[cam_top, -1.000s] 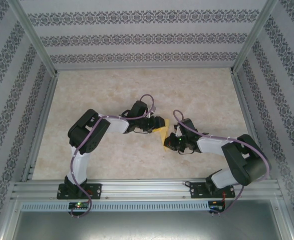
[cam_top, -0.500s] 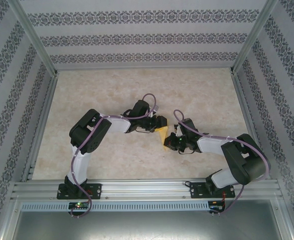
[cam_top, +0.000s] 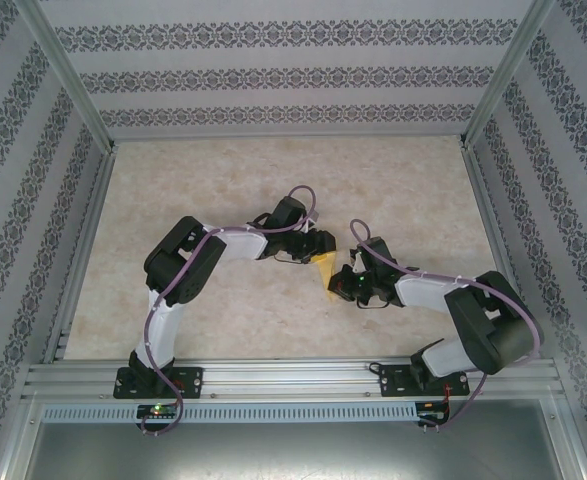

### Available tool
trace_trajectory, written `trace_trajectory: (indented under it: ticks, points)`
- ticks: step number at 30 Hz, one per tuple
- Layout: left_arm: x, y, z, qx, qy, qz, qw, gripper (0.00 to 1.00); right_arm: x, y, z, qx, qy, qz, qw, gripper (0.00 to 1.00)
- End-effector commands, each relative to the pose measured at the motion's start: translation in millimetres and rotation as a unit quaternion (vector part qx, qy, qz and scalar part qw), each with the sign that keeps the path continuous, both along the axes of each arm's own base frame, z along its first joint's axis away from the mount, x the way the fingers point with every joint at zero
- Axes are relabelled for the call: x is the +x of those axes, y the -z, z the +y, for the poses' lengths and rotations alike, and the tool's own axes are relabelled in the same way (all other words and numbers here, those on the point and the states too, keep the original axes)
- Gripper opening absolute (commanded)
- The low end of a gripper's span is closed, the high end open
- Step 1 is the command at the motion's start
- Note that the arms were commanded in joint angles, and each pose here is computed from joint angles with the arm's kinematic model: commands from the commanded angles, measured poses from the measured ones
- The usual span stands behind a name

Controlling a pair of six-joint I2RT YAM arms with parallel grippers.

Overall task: Fold a paper plane with a square sheet of paper (pick it up from the middle)
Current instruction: Fold the wing for the fifth time at the center of the table.

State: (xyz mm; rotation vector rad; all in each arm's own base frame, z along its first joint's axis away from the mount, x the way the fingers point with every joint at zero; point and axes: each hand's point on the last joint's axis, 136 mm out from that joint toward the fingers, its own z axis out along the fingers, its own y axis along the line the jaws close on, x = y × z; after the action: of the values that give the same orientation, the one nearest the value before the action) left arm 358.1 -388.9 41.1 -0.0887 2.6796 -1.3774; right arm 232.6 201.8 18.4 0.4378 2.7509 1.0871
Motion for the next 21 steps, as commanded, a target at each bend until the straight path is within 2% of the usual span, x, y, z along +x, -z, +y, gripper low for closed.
trace_trajectory:
  ticks: [1,7,9,14,16,21]
  points:
    - [-22,58,26,0.097,-0.01,0.067,0.993,0.49,-10,9,-13,-0.02,0.022,0.028,0.999,0.05]
    - [-22,61,26,0.105,-0.008,0.07,0.992,0.49,-13,13,-22,-0.039,0.044,0.036,0.998,0.06]
    - [-23,63,26,0.107,-0.007,0.073,0.992,0.49,-16,17,-27,-0.053,0.049,0.046,0.996,0.11]
    - [-23,65,25,0.106,-0.005,0.076,0.991,0.48,-27,28,-34,-0.073,0.055,0.073,0.993,0.1]
    - [-24,65,25,0.106,-0.003,0.075,0.991,0.48,-28,32,-37,-0.079,0.057,0.072,0.993,0.04]
    - [-24,65,24,0.105,-0.002,0.075,0.992,0.48,-34,38,-44,-0.107,0.056,0.088,0.989,0.03]
